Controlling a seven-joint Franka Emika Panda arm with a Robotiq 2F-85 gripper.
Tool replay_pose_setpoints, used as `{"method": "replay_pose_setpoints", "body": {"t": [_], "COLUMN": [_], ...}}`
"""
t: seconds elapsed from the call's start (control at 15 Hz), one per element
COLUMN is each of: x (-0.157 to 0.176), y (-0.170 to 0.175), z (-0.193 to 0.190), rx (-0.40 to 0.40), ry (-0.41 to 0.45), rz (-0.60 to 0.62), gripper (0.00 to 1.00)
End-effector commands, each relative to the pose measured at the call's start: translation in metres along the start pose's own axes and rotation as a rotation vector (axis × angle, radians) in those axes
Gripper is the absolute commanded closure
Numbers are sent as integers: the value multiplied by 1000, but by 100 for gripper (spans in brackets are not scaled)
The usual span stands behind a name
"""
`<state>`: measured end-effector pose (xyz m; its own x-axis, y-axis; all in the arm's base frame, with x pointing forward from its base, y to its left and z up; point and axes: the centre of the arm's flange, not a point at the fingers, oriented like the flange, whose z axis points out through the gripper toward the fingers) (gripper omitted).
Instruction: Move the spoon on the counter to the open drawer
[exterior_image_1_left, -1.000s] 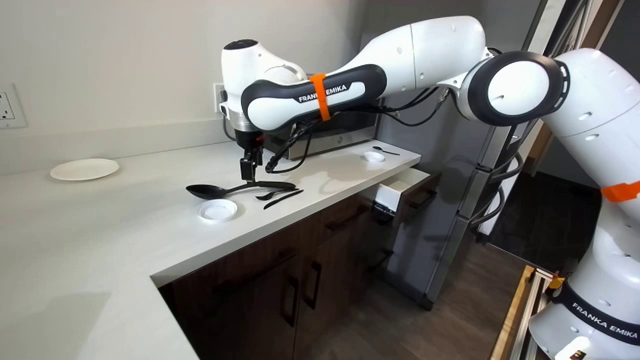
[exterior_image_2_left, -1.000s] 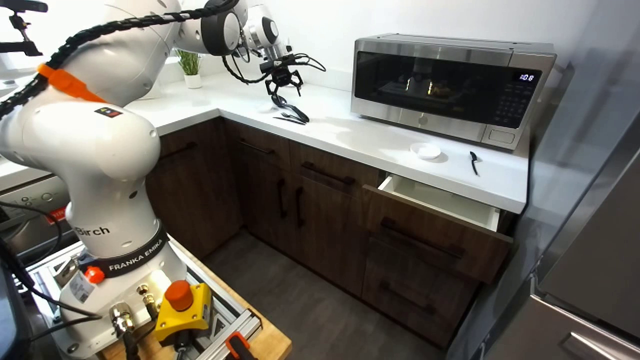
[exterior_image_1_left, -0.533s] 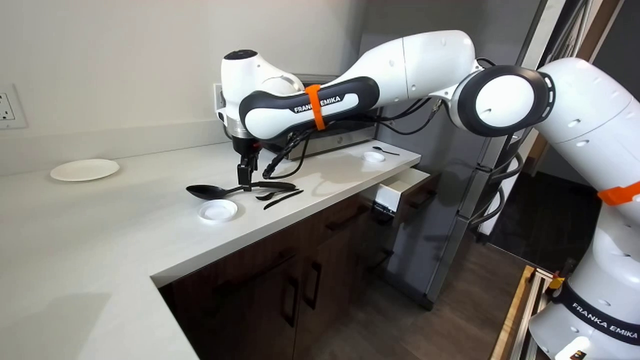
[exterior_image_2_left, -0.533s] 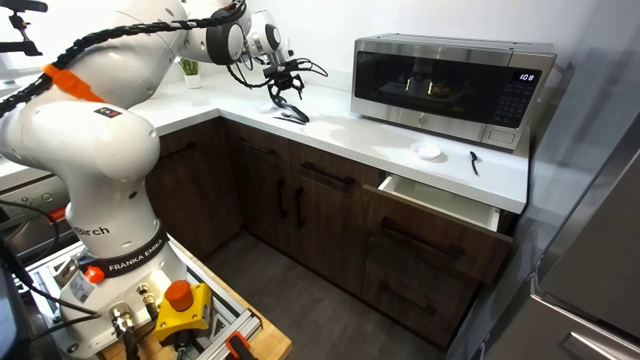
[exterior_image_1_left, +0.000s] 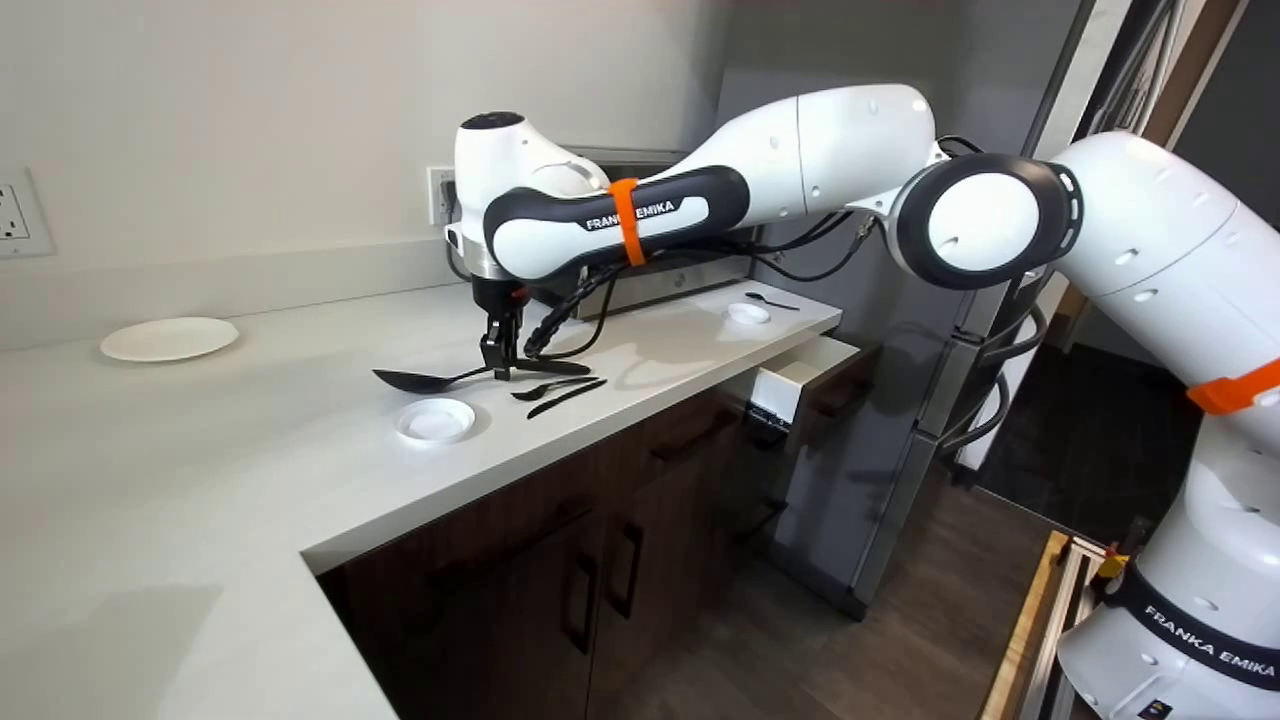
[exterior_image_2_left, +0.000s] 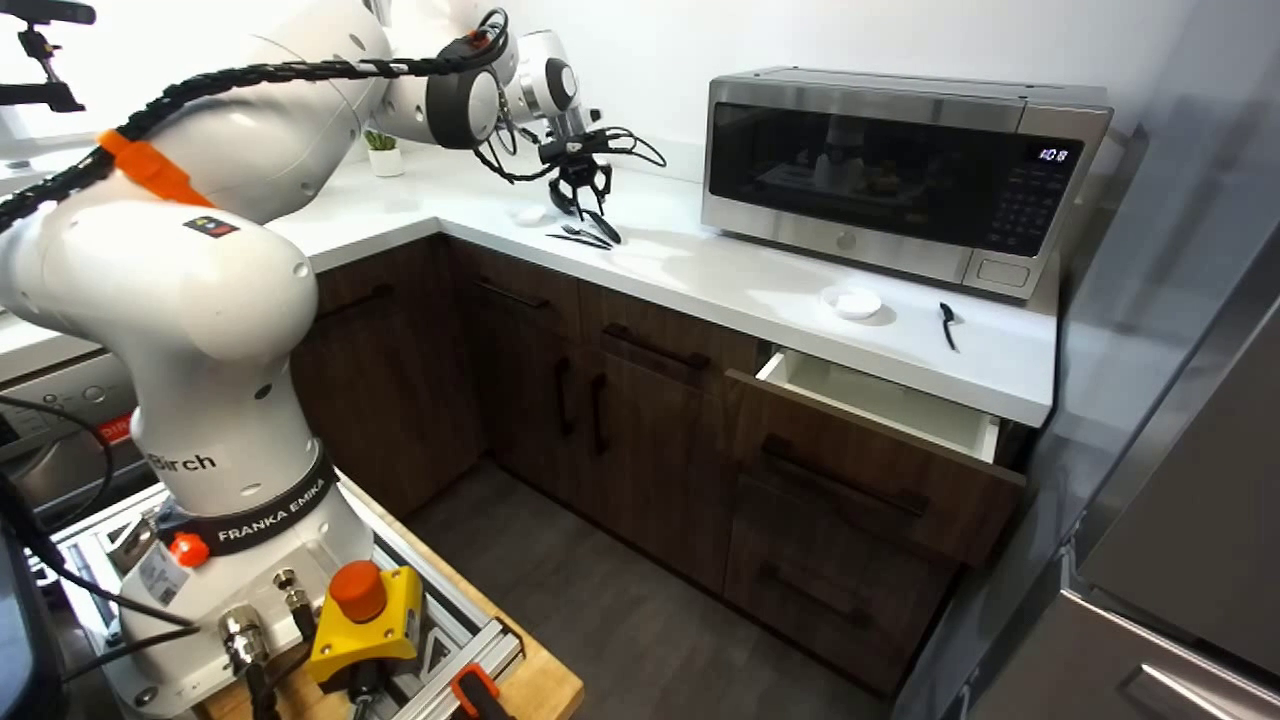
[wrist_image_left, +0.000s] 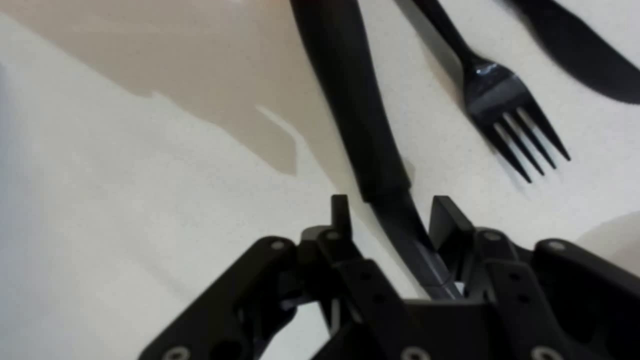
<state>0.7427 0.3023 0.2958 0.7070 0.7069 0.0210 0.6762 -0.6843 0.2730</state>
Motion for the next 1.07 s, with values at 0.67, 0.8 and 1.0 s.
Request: {"method": "replay_pose_setpoints", "body": {"t": [0.67,0.8,1.0], "x": [-9,-25,-55], "y": [-35,-39,-34], "z": [-84,-108,-140], "rx": [-48,-103,-177], "ry": [155,152,208], "rz": [-58,-53,58], "gripper": [96,96,96]}}
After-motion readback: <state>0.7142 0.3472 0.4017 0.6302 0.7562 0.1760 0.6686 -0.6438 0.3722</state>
